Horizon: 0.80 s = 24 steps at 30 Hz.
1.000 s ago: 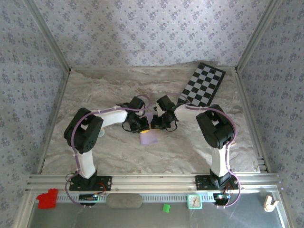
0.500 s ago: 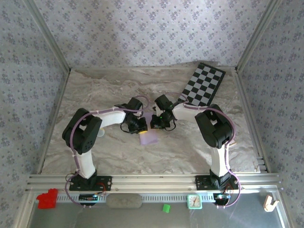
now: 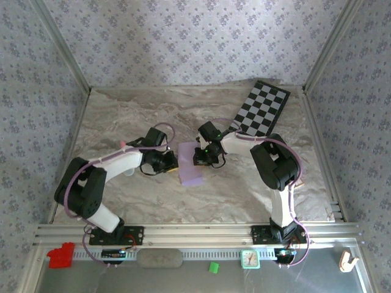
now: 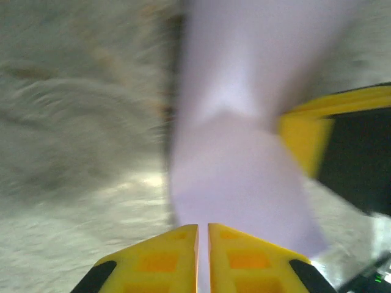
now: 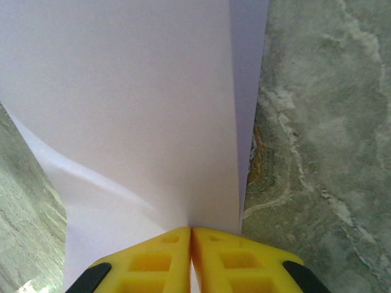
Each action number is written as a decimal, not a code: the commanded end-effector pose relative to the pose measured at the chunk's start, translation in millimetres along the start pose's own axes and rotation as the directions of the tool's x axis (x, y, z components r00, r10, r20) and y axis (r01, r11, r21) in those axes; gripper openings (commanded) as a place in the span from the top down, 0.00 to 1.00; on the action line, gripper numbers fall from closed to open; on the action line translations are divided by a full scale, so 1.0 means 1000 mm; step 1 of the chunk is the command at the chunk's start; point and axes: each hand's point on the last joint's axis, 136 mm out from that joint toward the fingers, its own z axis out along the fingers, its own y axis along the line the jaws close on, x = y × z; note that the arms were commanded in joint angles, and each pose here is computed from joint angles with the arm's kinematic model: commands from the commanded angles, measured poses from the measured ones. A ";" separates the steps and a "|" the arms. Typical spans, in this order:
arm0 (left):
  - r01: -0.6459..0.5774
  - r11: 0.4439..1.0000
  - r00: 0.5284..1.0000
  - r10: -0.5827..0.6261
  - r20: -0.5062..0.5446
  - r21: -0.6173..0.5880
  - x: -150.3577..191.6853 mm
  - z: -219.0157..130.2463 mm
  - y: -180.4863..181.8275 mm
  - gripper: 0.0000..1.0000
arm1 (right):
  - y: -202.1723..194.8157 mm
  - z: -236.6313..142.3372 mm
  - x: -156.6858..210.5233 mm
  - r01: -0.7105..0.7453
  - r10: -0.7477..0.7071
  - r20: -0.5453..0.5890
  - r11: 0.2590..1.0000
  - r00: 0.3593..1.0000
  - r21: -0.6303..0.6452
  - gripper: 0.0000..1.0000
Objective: Fold a paper plane with a square sheet of paper (pick it up from the middle)
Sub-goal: First fold the square sheet of paper in half at the center of the table.
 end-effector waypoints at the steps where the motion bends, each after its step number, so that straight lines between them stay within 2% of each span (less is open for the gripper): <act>1: -0.062 0.988 0.998 0.057 0.038 0.138 -0.015 -0.003 -0.036 0.86 | -0.087 0.029 0.063 -0.039 0.104 -0.188 0.946 0.977 0.321 0.87; 7: -0.034 0.991 0.999 0.037 -0.020 0.131 -0.024 0.024 -0.038 0.87 | -0.088 0.030 0.068 -0.032 0.103 -0.210 0.948 0.972 0.316 0.87; 11: -0.018 0.991 0.997 0.027 -0.066 0.132 -0.021 0.040 -0.033 0.87 | -0.078 0.028 0.056 -0.011 0.074 -0.203 0.955 0.976 0.296 0.87; 17: 0.010 0.998 0.995 -0.004 -0.102 0.062 -0.016 0.055 -0.003 0.86 | -0.080 0.029 0.059 -0.004 0.072 -0.214 0.953 0.974 0.301 0.87; 24: 0.085 0.994 0.994 -0.089 -0.065 -0.063 -0.018 0.050 0.055 0.87 | -0.088 0.028 0.065 0.004 0.080 -0.237 0.943 0.968 0.333 0.87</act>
